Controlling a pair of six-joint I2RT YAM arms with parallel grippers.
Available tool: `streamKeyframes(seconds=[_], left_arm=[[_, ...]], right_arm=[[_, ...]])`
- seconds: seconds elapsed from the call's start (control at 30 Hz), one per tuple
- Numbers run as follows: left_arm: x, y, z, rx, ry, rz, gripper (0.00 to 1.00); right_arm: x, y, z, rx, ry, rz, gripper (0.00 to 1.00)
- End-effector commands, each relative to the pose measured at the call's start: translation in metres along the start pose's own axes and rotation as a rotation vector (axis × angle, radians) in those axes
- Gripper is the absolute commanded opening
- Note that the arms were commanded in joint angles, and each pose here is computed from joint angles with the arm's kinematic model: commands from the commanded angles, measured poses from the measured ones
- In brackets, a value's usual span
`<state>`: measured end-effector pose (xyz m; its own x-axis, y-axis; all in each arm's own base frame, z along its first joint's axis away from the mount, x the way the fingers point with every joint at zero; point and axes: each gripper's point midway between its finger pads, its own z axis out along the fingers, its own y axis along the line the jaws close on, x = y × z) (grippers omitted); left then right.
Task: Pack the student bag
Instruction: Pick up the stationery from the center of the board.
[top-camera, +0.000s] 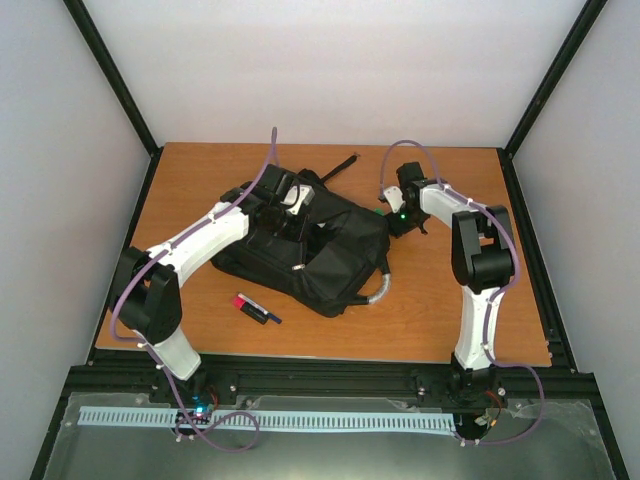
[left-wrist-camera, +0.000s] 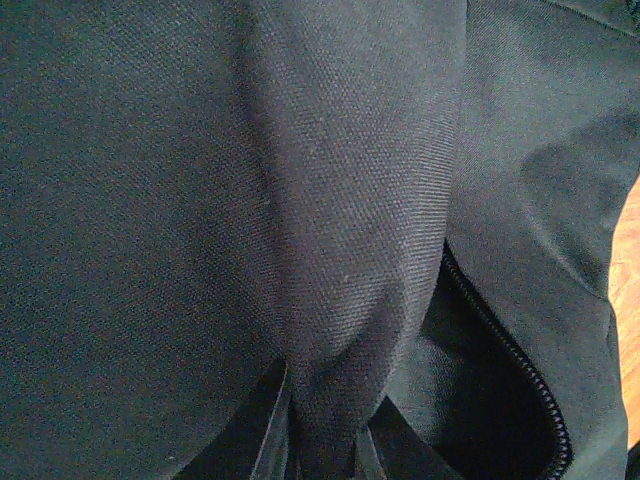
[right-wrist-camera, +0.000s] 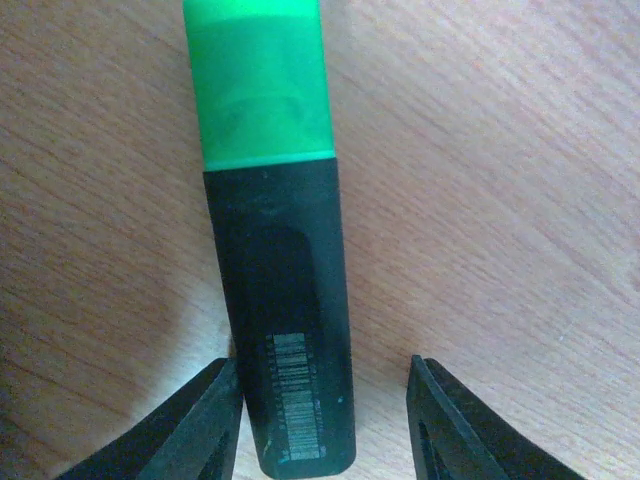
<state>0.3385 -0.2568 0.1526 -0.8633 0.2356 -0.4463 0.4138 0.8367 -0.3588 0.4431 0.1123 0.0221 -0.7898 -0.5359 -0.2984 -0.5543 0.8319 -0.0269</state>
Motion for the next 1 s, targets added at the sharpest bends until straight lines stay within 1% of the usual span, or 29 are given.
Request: streamKeyframes(seconds=[0.0,0.1,0.2,0.33,0.5,0.63,0.73,0.97], left_arm=[[-0.012,-0.017,-0.007,0.065,-0.021,0.010,0.11],[-0.012,-0.017,-0.006,0.067,-0.021,0.008,0.11],[-0.012,-0.017,-0.005,0.066,-0.018,0.007,0.11],[-0.012,-0.017,-0.006,0.067,-0.017,0.006,0.11],[-0.012,-0.017,-0.006,0.063,-0.017,0.005,0.11],[-0.010,-0.014,-0.003,0.055,-0.010,0.003,0.11],[-0.010,-0.012,-0.003,0.042,-0.008,0.000,0.11],[-0.009,-0.013,-0.003,0.046,-0.008,-0.007,0.11]], right_arm=[[0.002,-0.004,0.005,0.012,0.026,-0.004,0.45],[0.004,-0.003,0.007,0.006,0.032,-0.002,0.41],[0.005,-0.003,0.005,0.005,0.033,0.003,0.32],[0.008,-0.008,-0.008,0.001,0.016,0.025,0.25],[0.016,-0.014,-0.037,-0.013,-0.032,0.069,0.21],[0.022,-0.009,-0.067,-0.042,-0.090,0.090,0.20],[0.022,-0.001,-0.102,-0.055,-0.139,0.083,0.19],[0.019,0.037,-0.183,-0.134,-0.283,0.037,0.18]])
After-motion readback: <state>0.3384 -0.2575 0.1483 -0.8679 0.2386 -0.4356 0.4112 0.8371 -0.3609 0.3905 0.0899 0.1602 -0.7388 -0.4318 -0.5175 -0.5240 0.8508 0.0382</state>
